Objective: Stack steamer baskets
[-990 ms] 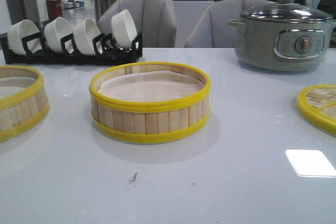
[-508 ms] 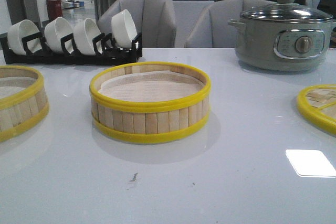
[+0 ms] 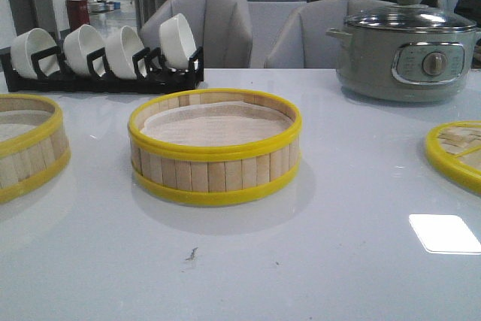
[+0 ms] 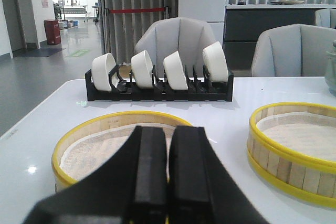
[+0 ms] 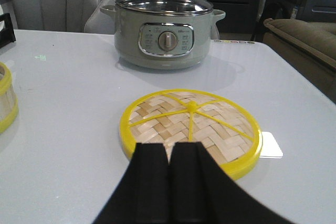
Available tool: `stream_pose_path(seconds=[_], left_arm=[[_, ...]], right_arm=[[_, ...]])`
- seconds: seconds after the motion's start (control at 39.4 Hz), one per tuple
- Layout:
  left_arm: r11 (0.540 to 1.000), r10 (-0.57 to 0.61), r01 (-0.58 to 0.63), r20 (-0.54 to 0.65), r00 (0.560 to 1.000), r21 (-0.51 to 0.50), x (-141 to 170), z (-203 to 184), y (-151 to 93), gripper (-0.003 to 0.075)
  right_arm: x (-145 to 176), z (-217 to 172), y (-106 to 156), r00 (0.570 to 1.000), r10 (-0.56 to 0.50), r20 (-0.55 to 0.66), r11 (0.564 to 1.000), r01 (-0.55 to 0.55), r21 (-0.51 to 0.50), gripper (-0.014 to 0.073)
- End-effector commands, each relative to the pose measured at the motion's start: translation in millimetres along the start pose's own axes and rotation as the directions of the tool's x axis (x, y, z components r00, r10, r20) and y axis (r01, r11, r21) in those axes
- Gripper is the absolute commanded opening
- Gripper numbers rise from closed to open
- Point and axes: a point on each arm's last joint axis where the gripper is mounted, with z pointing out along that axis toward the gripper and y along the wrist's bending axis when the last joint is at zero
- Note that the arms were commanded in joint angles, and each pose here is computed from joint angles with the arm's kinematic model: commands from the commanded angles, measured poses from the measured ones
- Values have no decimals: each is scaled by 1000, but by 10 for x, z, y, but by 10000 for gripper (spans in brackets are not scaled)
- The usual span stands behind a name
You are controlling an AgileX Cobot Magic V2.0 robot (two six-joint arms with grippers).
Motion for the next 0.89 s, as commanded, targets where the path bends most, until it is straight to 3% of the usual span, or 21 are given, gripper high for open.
stream_pose_path(seconds=[0.0,0.36,0.46,0.69,0.86], left_arm=[[1000,-6,6,105,994,4,-91,-15,-2,97],[1000,-8,8,108,994,4,-111,-18,-3,97],[1000,-21,21,110,994,6,-239,-34,-7,97],[999,52,-52,-16,999,-10,-1018,2,-19,97],[995,94,-99,-151,984,-29,-1778,385,-14,97]], right_arm=[[-143,-31,2,993,0,122,1000,0,0,35],[-143,-31,2,993,0,122,1000,0,0,35],[-143,-31,2,993,0,122,1000,0,0,35],[-143,-31,2,993,0,122,1000,0,0,35],[-143,-31,2,993,0,122,1000,0,0,35]])
